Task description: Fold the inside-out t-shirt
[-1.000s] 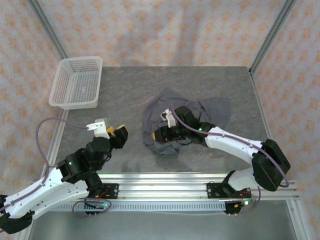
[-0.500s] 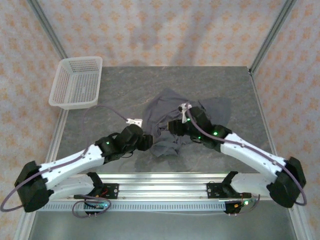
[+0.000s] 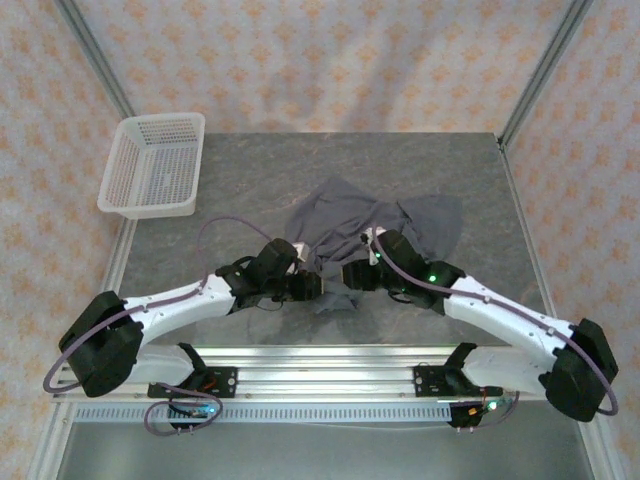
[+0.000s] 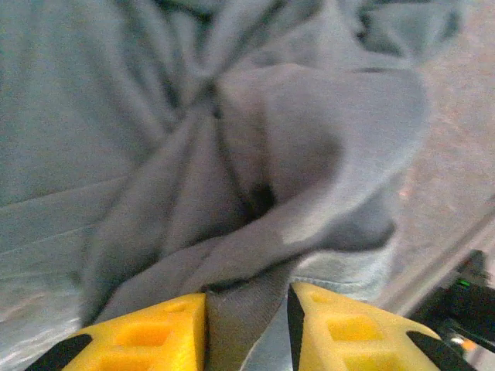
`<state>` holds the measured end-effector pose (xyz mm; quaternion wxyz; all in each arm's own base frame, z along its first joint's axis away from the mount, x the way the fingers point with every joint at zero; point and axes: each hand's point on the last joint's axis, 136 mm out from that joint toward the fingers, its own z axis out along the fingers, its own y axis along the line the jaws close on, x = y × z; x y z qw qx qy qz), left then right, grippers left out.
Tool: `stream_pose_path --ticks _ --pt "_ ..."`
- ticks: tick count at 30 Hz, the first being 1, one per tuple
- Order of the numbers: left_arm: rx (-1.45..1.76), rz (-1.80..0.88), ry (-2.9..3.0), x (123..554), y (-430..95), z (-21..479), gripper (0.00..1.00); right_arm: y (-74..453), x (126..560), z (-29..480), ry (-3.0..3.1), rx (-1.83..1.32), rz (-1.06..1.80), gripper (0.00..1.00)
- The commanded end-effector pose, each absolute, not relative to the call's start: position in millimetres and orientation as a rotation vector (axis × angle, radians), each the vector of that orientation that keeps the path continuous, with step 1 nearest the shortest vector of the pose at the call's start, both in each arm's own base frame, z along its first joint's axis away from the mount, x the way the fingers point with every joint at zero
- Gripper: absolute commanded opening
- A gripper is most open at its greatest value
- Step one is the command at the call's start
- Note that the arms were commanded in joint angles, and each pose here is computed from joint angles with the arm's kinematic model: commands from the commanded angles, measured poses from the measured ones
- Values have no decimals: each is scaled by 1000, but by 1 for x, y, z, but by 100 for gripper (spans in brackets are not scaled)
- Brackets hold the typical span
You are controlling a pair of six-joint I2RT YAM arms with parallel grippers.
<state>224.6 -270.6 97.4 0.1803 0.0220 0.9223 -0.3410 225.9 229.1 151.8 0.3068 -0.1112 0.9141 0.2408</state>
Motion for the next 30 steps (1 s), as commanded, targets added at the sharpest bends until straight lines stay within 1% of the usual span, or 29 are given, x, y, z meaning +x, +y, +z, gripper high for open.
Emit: stream_pose_path --ticks 1,3,5,8,10,12,15,17,20,24,28,30 --pt "285 -1274 2442 216 -318 150 37 178 239 157 2347 -66 396 55" --pt "482 -1209 2483 198 -337 149 42 151 242 166 2276 63 320 57" --pt "601 -1094 2528 187 -348 141 48 134 241 175 2227 129 289 58" --pt "562 -1049 2498 193 -351 142 58 127 234 186 2189 113 312 58" --pt "521 -953 2444 204 -339 152 61 127 229 188 2184 81 327 58" --pt "491 -797 2377 216 -315 168 63 132 225 188 2197 21 354 58" --pt "385 -564 2277 232 -266 194 65 155 217 186 2237 -108 443 58" --pt "293 -436 2224 237 -231 207 66 173 209 185 2279 -170 506 56" --pt "105 -325 2220 243 -180 208 66 208 194 181 2326 -262 557 52" --pt "-142 -400 2281 247 -141 186 65 263 166 157 2429 -438 517 51" --pt "-240 -446 2285 246 -127 175 65 300 154 123 2534 -518 308 52" --pt "-253 -444 2293 246 -123 173 65 305 157 113 2554 -488 199 54"
